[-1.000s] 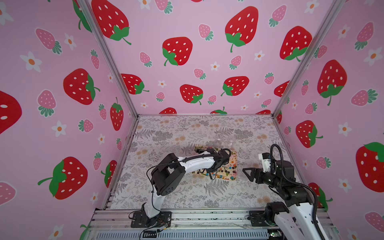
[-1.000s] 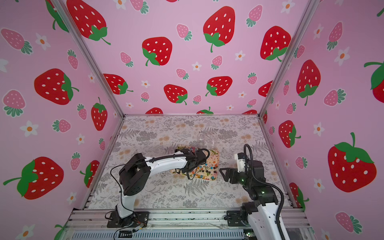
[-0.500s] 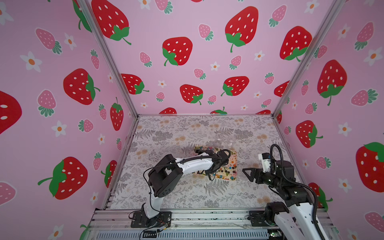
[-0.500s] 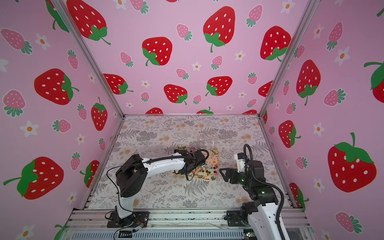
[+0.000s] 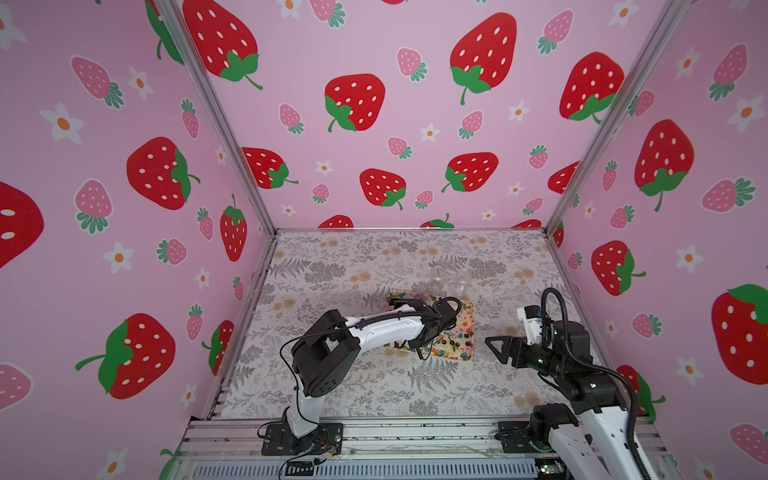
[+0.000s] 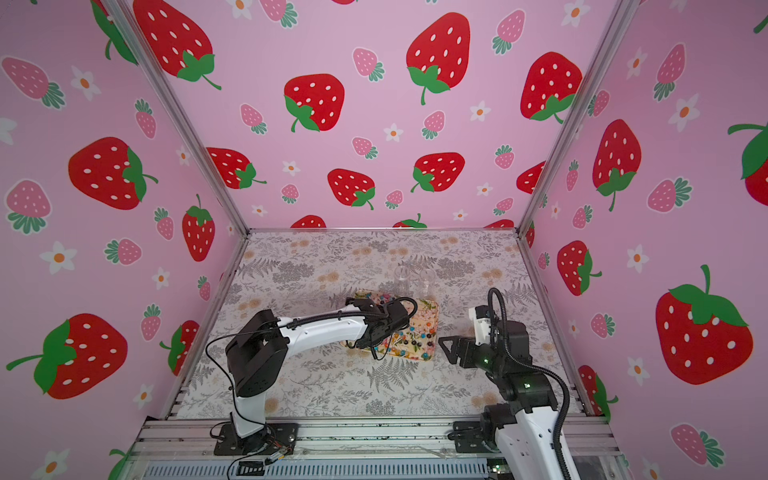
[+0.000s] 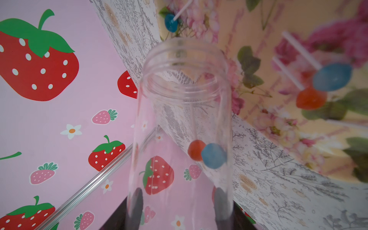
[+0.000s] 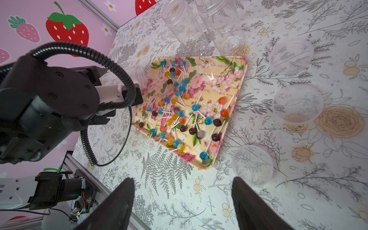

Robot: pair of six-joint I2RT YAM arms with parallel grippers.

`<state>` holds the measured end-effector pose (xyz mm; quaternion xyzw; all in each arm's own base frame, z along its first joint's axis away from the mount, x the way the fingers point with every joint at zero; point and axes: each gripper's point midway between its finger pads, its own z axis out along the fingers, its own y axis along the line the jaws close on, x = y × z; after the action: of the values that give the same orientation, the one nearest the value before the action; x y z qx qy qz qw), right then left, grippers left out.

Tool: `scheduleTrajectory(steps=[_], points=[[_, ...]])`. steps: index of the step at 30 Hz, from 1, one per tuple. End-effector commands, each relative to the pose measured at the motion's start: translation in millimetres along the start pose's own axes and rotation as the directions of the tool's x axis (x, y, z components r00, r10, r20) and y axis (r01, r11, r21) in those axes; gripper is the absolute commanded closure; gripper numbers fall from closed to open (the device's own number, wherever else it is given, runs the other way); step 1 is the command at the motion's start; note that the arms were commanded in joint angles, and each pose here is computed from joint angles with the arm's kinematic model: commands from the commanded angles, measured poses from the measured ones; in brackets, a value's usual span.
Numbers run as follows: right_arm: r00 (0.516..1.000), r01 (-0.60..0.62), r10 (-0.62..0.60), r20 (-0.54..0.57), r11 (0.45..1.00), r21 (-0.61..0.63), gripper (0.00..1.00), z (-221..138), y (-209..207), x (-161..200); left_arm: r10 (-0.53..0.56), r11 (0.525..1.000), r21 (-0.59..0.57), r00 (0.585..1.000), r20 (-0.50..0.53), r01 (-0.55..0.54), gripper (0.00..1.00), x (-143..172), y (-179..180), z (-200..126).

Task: Pour the candies out of the jar
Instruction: 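Pour the candies out of the jar onto the tray.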

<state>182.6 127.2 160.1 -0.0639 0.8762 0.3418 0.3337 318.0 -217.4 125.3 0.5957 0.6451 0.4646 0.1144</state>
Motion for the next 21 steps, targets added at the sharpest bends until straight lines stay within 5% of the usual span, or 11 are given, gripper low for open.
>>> scheduleTrajectory(steps=[1,6,11,21], points=[[1.000,-0.005,0.005,0.012,1.000,-0.018,0.21,-6.0,9.2,-9.7,-0.100,0.995,0.034,0.994,0.036,0.099,0.38,12.3,9.4,-15.4],[1.000,-0.006,0.006,0.012,0.999,-0.036,0.21,-6.7,15.5,-18.5,-0.280,0.955,0.135,0.951,0.127,0.263,0.38,13.7,17.7,-37.0],[1.000,0.007,-0.006,0.015,0.997,-0.083,0.22,-10.3,31.8,-38.4,-0.461,0.878,0.253,0.860,0.221,0.406,0.39,18.1,27.6,-62.4],[0.998,0.027,-0.011,0.068,0.973,-0.230,0.25,-20.1,78.7,-101.9,-0.738,0.663,0.553,0.563,0.372,0.504,0.39,22.4,30.3,-110.4]])
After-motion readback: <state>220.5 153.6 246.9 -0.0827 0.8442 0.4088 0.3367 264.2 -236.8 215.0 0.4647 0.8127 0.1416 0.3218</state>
